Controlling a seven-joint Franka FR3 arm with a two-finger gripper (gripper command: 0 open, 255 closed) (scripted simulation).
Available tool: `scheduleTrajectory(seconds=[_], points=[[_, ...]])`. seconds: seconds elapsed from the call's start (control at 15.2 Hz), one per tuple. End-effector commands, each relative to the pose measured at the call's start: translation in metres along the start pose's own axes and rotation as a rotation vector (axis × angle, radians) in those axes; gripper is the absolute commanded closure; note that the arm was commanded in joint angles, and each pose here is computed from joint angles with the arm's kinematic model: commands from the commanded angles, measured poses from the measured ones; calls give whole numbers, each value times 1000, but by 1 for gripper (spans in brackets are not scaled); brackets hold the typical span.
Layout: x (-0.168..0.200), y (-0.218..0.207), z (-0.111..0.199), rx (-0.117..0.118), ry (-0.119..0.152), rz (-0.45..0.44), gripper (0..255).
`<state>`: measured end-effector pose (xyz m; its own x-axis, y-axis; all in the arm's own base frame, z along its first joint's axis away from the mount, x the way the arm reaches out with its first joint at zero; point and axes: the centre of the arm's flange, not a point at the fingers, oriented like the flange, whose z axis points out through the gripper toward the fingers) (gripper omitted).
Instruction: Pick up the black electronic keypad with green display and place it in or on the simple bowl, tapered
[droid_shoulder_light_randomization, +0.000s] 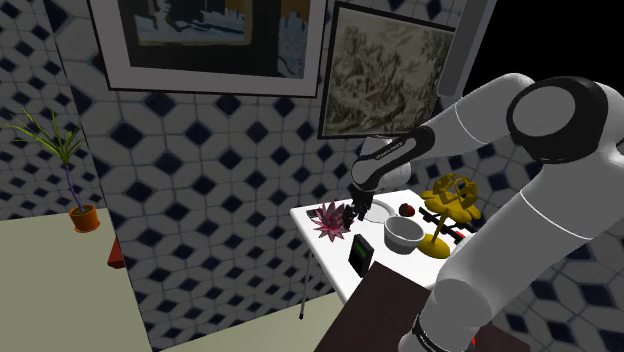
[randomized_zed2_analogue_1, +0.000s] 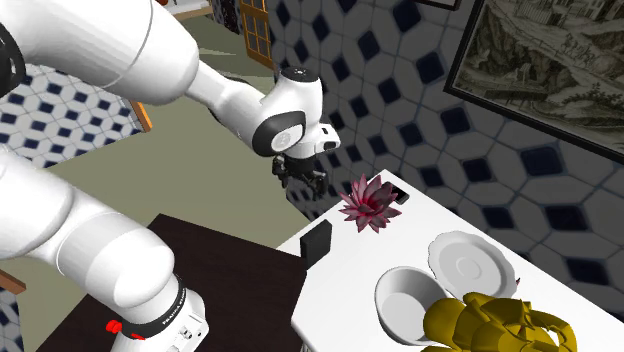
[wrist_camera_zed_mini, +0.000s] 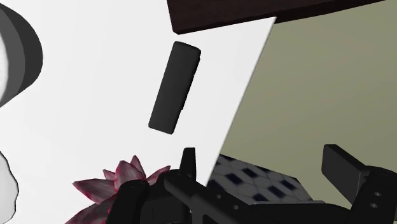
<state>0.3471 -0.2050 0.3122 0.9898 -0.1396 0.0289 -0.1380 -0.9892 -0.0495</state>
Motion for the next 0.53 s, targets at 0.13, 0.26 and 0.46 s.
scheduleTrajectory(seconds=[0.13, 0.26, 0.46], points=[[6, 33, 38, -16, -6, 4, 0], [9, 50, 57, -23, -9, 7, 0], [13, 77, 85, -33, -15, 10, 0]])
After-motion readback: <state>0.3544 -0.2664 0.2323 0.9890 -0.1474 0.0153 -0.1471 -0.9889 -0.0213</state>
